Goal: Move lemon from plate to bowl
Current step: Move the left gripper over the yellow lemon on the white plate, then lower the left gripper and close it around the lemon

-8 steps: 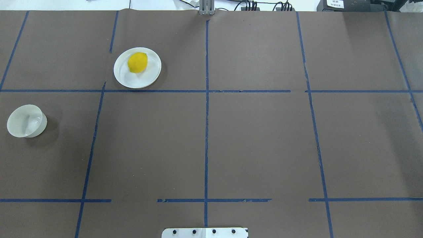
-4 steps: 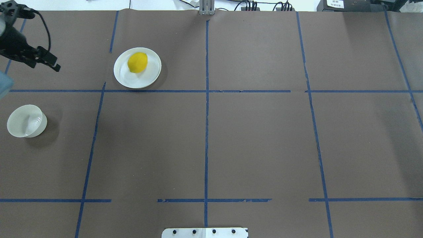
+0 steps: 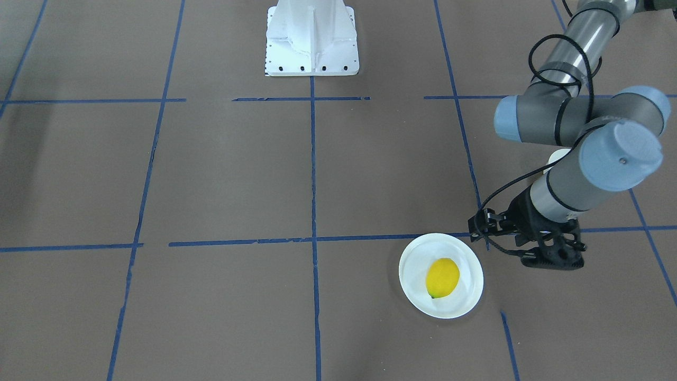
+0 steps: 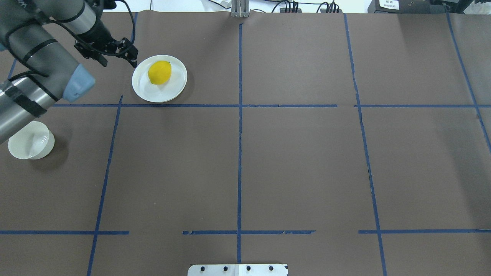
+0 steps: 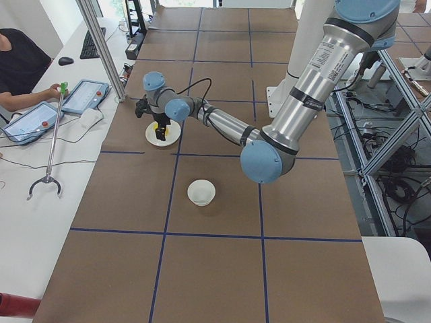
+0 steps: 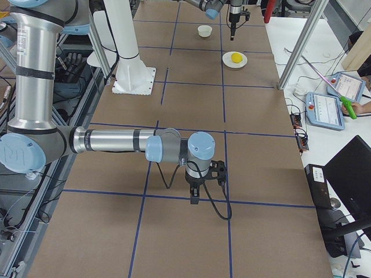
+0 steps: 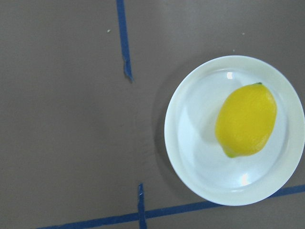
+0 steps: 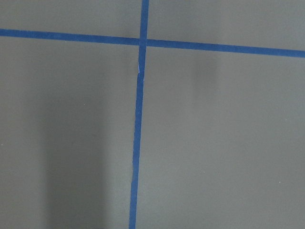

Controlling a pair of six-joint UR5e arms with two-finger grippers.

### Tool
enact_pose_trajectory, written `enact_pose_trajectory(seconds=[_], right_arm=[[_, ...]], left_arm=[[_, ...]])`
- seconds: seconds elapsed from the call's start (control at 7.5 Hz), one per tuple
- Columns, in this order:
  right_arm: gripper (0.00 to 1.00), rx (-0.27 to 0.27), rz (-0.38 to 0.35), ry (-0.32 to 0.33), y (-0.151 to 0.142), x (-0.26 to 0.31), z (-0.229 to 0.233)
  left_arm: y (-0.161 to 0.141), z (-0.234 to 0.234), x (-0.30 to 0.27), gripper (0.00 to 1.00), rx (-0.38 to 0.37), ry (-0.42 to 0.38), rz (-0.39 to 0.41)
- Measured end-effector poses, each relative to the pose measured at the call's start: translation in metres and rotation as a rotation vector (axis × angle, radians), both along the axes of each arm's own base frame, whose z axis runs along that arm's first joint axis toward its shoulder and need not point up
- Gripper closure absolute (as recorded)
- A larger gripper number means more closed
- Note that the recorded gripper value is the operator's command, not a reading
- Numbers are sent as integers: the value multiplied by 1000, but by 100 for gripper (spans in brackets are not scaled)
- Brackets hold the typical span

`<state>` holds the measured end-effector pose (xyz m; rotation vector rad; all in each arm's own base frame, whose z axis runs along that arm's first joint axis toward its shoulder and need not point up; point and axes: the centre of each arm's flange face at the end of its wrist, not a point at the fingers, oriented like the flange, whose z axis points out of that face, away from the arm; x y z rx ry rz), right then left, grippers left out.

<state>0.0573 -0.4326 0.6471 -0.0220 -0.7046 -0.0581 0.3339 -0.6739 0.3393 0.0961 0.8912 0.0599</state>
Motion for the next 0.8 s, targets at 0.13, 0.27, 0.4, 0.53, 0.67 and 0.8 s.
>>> enact_pose_trajectory(seconds=[0.13, 0.27, 0.4, 0.53, 0.67, 0.8], right_arm=[[0, 0, 0, 0, 0, 0, 0], [0, 1, 0, 0, 0, 0, 0], [0, 0, 0, -1, 0, 0, 0], [0, 0, 0, -1, 0, 0, 0], [0, 0, 0, -1, 0, 0, 0], [0, 0, 0, -1, 0, 0, 0]], left_arm=[[-16, -11, 22, 0, -5, -4, -9], [-25, -14, 43, 0, -2, -1, -18], [-30, -11, 63, 0, 2, -1, -28], [-31, -9, 80, 0, 11, -11, -36], [-31, -5, 92, 0, 22, -22, -42], [-31, 3, 101, 0, 31, -27, -44]])
